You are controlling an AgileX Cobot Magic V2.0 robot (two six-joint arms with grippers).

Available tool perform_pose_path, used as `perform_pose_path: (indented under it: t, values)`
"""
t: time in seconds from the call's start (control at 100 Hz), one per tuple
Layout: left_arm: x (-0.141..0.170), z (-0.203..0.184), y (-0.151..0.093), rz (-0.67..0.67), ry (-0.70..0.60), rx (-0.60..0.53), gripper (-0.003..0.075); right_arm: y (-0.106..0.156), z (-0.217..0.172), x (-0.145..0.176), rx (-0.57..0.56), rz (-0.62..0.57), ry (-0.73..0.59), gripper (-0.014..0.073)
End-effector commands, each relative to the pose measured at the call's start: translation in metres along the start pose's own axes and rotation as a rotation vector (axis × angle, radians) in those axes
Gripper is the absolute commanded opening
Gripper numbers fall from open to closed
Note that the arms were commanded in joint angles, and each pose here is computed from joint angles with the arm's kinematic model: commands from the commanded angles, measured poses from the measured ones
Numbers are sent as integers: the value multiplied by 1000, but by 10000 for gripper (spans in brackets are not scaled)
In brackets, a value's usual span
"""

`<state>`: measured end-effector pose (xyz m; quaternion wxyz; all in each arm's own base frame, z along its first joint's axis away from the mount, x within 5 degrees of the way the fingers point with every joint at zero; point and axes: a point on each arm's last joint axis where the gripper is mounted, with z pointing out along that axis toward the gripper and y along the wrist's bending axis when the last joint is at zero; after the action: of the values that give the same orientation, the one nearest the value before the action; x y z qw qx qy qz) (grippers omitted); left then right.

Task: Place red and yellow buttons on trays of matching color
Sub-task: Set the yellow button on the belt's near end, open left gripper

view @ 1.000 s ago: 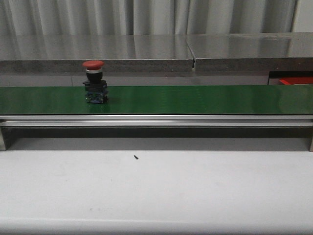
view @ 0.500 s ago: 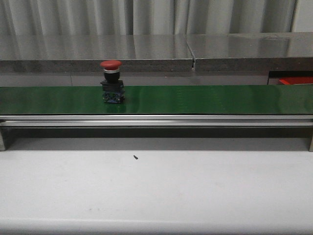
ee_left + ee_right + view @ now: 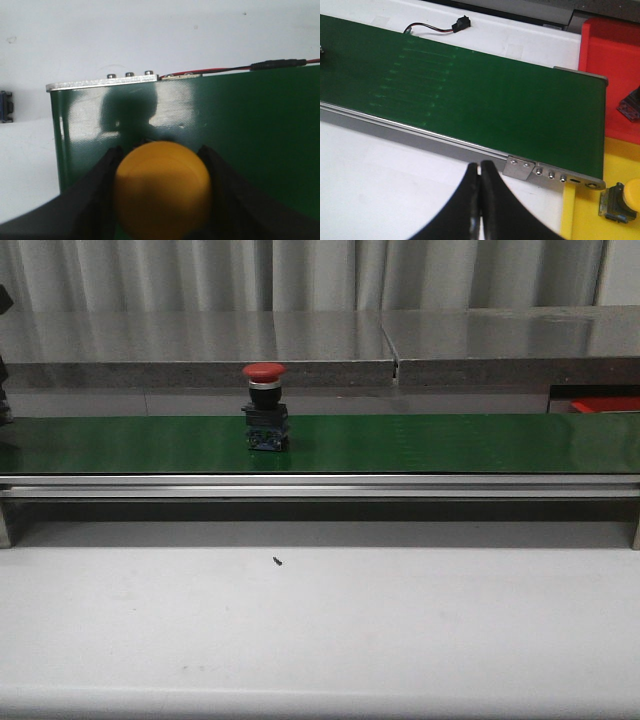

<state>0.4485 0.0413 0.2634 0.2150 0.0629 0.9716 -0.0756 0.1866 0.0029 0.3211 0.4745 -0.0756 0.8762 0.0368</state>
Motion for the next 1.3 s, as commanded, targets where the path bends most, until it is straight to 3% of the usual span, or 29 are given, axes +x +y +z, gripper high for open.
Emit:
perform_pose_path:
  t: [0.0, 0.49, 0.58, 0.75, 0.85, 1.29]
  values:
    - [-12, -35, -10, 15, -126, -16, -18, -1, -8, -13, 22, -1, -92, -66]
    - [-11, -29, -9, 14, -113, -15, -7, -1, -8, -13, 22, -1, -92, -66]
    - [-10, -29, -10, 14, -103, -11, 76, -1, -8, -13, 22, -1, -92, -66]
    - [-9, -29, -10, 12, -98, -6, 379, -1, -8, -13, 22, -1, -92, -66]
    - [-9, -29, -10, 11, -97, -3, 484, -1, -8, -13, 22, -1, -92, -66]
    - [-13, -50, -23, 23, -149, 16, 506, -1, -8, -13, 22, -1, -92, -66]
